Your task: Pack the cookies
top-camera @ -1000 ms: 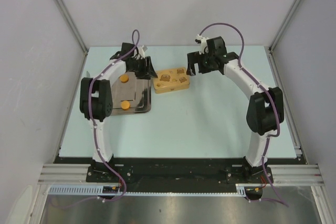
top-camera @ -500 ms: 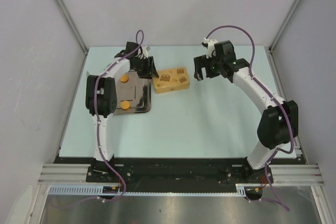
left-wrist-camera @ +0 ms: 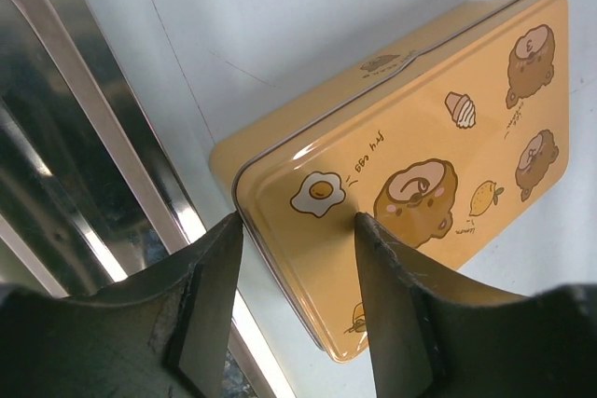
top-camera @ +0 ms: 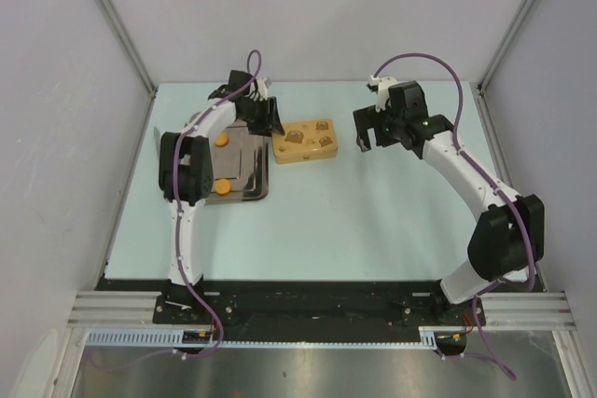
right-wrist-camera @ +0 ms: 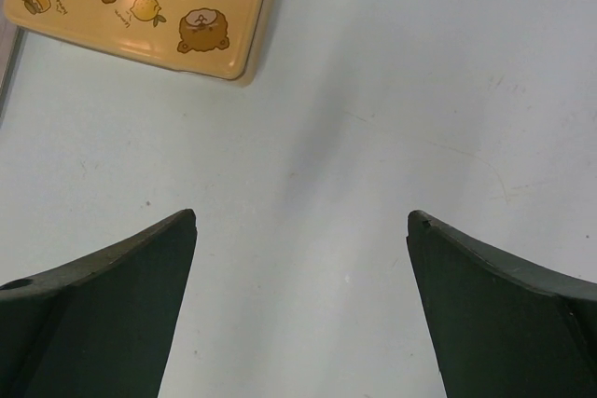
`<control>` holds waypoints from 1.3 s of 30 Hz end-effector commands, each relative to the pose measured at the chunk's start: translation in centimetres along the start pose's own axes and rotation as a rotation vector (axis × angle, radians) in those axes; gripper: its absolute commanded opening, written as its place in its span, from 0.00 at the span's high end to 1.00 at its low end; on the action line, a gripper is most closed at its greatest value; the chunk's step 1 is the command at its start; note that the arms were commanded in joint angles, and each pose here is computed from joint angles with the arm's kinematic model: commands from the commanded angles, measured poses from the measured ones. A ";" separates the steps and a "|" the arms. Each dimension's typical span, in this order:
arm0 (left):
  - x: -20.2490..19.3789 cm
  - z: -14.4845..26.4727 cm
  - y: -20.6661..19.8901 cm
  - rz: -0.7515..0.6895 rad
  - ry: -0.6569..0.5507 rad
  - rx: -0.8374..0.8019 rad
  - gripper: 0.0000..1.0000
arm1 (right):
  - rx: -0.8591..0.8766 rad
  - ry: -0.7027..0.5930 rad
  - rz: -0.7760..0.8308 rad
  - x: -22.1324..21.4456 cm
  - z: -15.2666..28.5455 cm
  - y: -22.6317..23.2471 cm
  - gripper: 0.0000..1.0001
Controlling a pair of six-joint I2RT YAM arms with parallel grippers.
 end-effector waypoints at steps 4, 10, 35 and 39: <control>2.3 1.2 -1.0 -0.099 -0.089 0.025 0.44 | -0.117 -0.106 0.023 1.3 2.8 -1.6 0.00; 3.1 3.8 -2.1 -0.151 -0.157 0.037 0.43 | -0.209 -0.138 0.017 1.2 3.9 -2.9 0.00; 1.2 24.9 -3.1 -0.394 -0.735 0.400 0.00 | -0.353 -0.295 -0.106 3.3 6.1 -8.7 0.00; 0.0 28.1 -2.1 -0.403 -0.846 0.482 0.00 | -0.385 -0.315 -0.129 3.6 6.6 -9.2 0.00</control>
Point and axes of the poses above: each gripper's point midway between its finger pads, its own z axis back along the fingers, its own y axis along the line the jaws close on, x = y × z, the point moved 3 cm from there along z, back along the fingers, and after that the axes turned 6 degrees about z, right-handed, at the moved point
